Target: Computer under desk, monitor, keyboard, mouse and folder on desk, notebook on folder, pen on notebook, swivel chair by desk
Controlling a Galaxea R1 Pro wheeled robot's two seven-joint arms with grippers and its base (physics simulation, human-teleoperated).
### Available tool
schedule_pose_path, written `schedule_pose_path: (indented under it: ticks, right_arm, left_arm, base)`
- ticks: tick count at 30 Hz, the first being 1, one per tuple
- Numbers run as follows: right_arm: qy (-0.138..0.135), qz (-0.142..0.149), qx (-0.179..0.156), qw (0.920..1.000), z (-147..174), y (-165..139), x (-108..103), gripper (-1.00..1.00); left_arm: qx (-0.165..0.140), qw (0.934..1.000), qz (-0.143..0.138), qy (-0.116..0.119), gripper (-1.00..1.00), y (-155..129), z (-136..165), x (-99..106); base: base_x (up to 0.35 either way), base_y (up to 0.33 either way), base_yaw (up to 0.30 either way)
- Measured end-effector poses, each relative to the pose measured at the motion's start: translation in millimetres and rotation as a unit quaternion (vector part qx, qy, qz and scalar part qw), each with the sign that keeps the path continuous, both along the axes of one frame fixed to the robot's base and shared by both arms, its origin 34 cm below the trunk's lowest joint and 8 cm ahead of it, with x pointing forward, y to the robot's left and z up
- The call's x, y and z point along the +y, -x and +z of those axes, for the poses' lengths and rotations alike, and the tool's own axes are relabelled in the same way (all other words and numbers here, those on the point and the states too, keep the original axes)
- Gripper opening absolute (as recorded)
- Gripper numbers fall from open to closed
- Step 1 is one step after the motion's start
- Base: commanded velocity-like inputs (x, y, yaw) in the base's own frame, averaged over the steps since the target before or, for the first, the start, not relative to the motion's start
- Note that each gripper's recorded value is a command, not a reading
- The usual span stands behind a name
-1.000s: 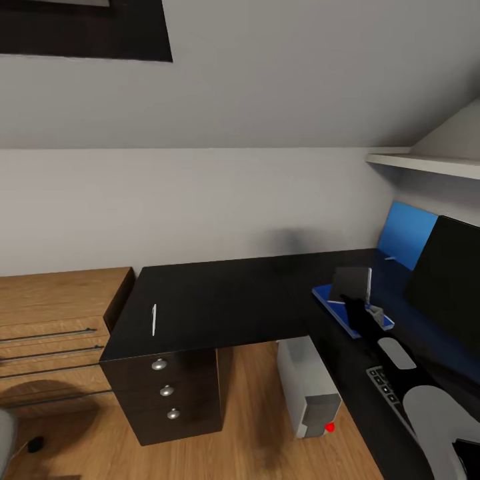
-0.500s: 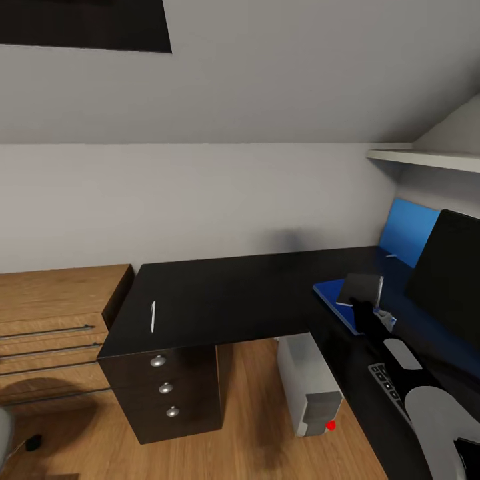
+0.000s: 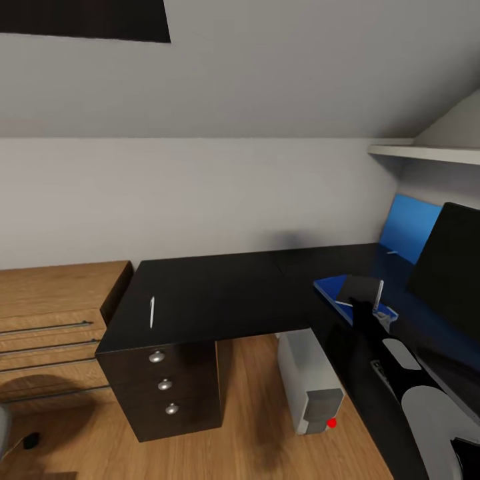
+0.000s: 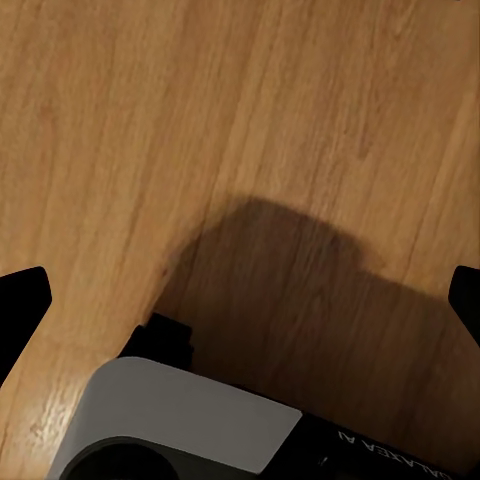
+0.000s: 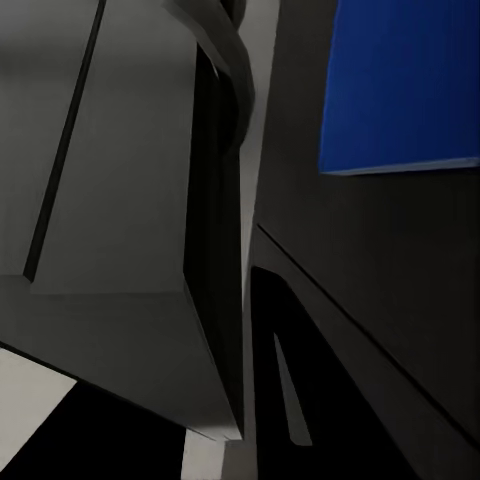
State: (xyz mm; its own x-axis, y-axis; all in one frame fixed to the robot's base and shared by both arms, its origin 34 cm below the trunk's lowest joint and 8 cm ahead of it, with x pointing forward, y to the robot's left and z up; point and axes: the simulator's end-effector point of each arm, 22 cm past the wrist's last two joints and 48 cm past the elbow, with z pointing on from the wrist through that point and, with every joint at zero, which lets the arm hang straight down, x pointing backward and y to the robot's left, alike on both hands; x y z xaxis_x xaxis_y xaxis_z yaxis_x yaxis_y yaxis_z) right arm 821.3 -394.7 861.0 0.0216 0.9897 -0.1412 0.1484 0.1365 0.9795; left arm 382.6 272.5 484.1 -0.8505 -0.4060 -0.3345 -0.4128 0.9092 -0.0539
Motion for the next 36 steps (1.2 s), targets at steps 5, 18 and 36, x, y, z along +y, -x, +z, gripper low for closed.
schedule_pose_path:
  ticks: [5,18,36]
  right_arm:
    - [-0.002,0.0,-0.001,1.0,-3.1,0.0,0.5,-1.0]
    - [-0.002,0.0,-0.001,1.0,-2.6,0.2,0.1,-1.0]
    - [0.001,-0.003,-0.001,1.0,-18.2,1.0,-1.9,-1.0]
  left_arm:
    - [0.0,1.0,0.0,-0.001,1.0,0.1,-3.4,1.2]
    - [-0.001,1.0,-0.004,0.0,1.0,-0.3,-3.2,0.1]
    - [0.0,1.0,0.001,0.0,1.0,0.7,-18.7,1.5]
  base:
    - [0.0,0.0,0.0]
    - [0.12,0.0,0.0]
    - [0.009,0.0,0.0]
